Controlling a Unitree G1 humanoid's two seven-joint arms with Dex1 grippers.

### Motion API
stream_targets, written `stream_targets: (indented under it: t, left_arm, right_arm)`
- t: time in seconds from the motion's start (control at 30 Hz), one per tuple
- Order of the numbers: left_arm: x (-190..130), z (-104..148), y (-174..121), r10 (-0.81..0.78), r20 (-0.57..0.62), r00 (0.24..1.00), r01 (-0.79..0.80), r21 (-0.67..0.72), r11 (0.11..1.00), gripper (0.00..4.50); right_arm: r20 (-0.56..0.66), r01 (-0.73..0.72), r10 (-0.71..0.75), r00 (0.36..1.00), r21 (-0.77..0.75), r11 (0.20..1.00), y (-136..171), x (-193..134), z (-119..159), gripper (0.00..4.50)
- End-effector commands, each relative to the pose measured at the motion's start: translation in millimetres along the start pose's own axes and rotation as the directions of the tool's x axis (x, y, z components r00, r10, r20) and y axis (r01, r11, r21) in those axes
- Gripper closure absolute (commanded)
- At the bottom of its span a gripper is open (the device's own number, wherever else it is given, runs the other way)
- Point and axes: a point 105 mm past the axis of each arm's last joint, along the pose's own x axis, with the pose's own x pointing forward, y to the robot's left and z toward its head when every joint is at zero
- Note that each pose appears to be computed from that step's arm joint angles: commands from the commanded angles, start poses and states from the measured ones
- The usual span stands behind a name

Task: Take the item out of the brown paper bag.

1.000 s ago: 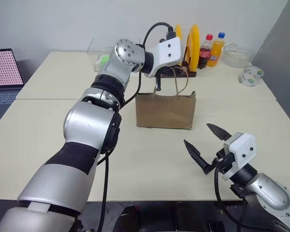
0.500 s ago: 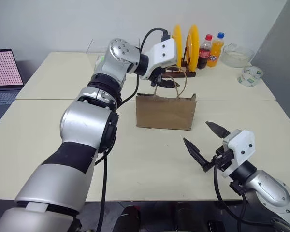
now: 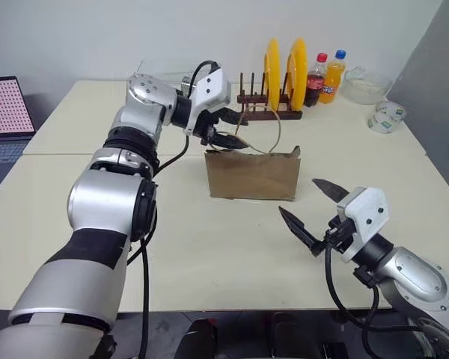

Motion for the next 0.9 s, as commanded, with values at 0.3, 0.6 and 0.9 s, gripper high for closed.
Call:
stream_targets:
  t: [0.3, 0.6, 0.9]
  left_arm:
    - [2.6, 2.5, -8.0, 0.047, 0.048, 0.998, -0.056, 0.222, 0.974, 1.57]
    - [7.0, 14.5, -6.7, 0.05, 0.112, 0.992, -0.073, 0.206, 0.976, 1.57]
    - [22.8, 48.3, -4.5, 0.06, 0.315, 0.947, -0.121, 0.179, 0.976, 1.57]
  right_arm:
    - [0.047, -0.05, 0.053, 0.997, -0.044, 0.998, -7.5, 9.7, 9.8, 0.0]
    - [0.063, -0.017, 0.019, 0.998, -0.04, 0.999, -12.1, 10.2, 11.3, 0.0]
    - [0.076, 0.014, -0.011, 0.997, -0.043, 0.999, -15.8, 10.4, 12.8, 0.0]
